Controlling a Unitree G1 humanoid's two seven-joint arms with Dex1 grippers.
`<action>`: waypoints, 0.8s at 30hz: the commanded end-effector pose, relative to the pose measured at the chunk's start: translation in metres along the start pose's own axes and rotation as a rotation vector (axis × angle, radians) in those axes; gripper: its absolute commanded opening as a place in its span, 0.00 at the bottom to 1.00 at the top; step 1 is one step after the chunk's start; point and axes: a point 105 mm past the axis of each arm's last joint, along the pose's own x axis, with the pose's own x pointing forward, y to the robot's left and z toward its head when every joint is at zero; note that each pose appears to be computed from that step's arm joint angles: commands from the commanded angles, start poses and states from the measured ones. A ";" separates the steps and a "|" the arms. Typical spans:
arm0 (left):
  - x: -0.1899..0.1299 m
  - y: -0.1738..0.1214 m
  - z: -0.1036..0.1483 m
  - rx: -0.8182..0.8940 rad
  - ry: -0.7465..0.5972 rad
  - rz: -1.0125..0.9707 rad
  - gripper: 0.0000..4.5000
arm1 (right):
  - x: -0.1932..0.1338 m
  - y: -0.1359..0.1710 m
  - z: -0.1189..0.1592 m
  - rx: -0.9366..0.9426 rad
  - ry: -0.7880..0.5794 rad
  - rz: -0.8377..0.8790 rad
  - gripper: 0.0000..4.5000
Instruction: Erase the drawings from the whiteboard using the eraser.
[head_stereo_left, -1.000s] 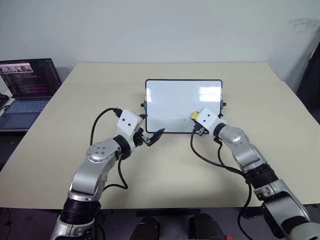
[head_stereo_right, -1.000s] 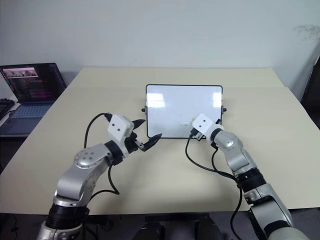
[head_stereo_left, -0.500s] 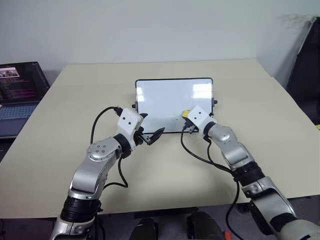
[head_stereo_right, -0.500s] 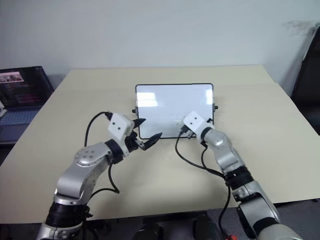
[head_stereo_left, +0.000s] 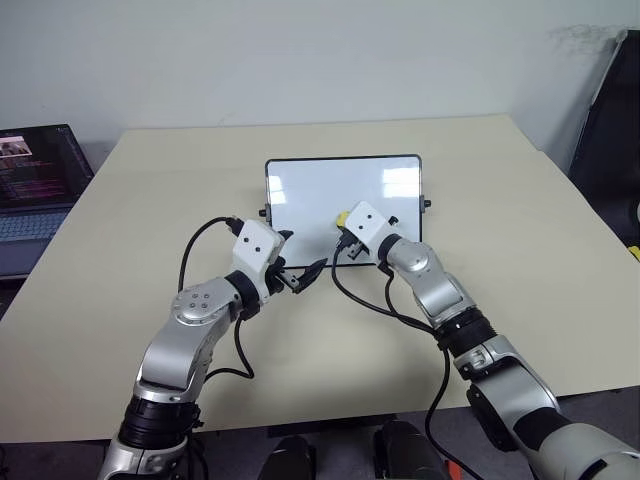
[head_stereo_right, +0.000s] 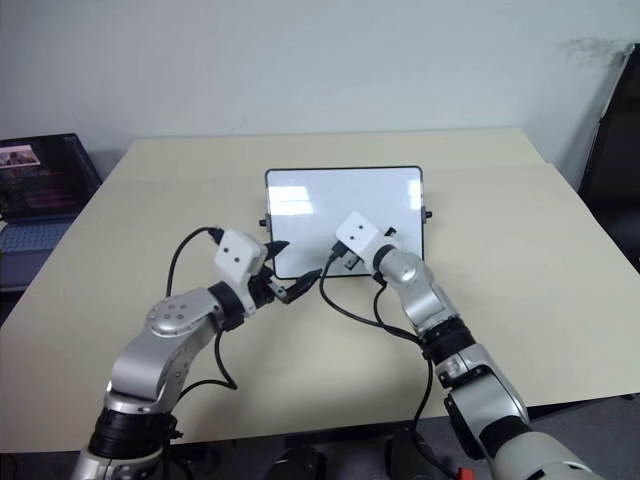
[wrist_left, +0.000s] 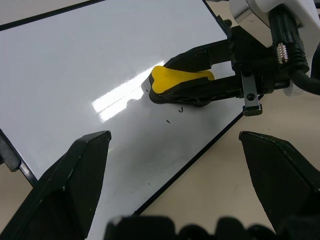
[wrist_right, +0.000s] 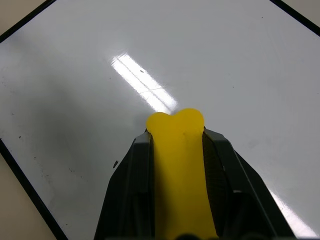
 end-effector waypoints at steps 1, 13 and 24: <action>-0.004 0.001 0.014 0.038 -0.053 0.010 1.00 | 0.006 0.010 0.006 -0.010 -0.003 0.035 0.22; -0.003 0.000 0.010 0.033 -0.051 0.006 1.00 | 0.011 0.023 0.022 -0.001 -0.044 0.064 0.22; -0.004 0.002 0.008 0.033 -0.042 0.015 1.00 | -0.007 0.018 -0.014 -0.068 0.034 0.088 0.22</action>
